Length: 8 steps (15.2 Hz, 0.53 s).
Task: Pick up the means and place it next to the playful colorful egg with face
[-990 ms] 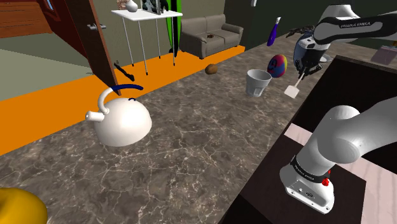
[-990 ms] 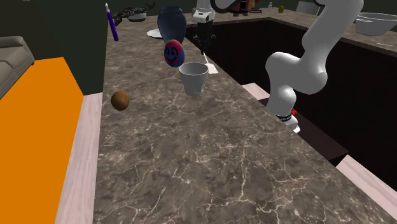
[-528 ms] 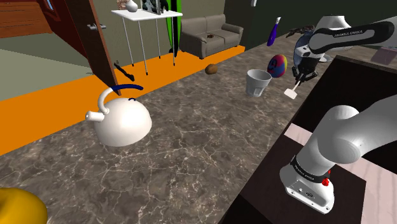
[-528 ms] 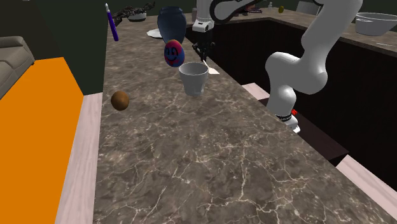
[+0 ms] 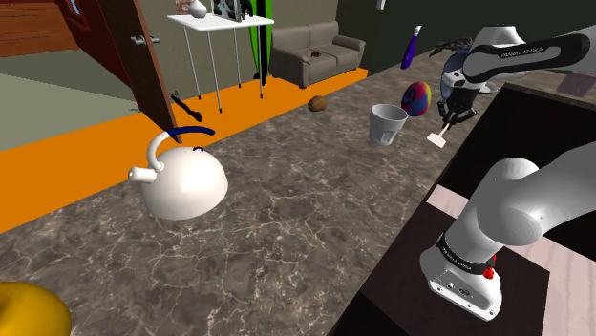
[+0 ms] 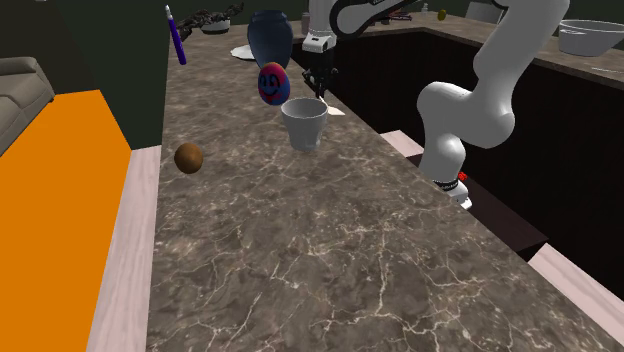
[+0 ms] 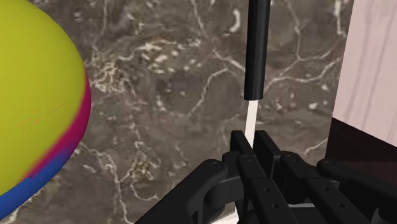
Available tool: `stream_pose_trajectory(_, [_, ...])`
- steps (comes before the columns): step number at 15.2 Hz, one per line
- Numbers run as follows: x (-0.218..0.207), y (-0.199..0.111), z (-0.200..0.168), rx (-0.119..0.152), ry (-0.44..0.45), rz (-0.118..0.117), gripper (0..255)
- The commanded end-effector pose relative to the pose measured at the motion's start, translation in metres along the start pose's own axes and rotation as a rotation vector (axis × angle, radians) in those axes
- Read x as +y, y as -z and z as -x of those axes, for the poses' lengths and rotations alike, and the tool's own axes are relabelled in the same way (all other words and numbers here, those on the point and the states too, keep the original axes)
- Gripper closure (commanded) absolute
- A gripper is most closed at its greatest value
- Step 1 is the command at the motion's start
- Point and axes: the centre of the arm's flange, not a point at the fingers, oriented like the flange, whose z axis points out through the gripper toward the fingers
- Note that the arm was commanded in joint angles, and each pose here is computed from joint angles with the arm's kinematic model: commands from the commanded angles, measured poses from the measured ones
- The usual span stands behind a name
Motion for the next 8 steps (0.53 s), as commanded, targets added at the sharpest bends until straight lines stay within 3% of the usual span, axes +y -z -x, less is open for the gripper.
stream_pose_trajectory(1, [0.0,0.0,0.0,0.0,0.0,0.0,0])
stream_pose_trajectory(6, [0.0,0.0,0.0,0.0,0.0,0.0,0])
stream_pose_trajectory(8, [0.0,0.026,0.0,0.0,0.0,0.0,0])
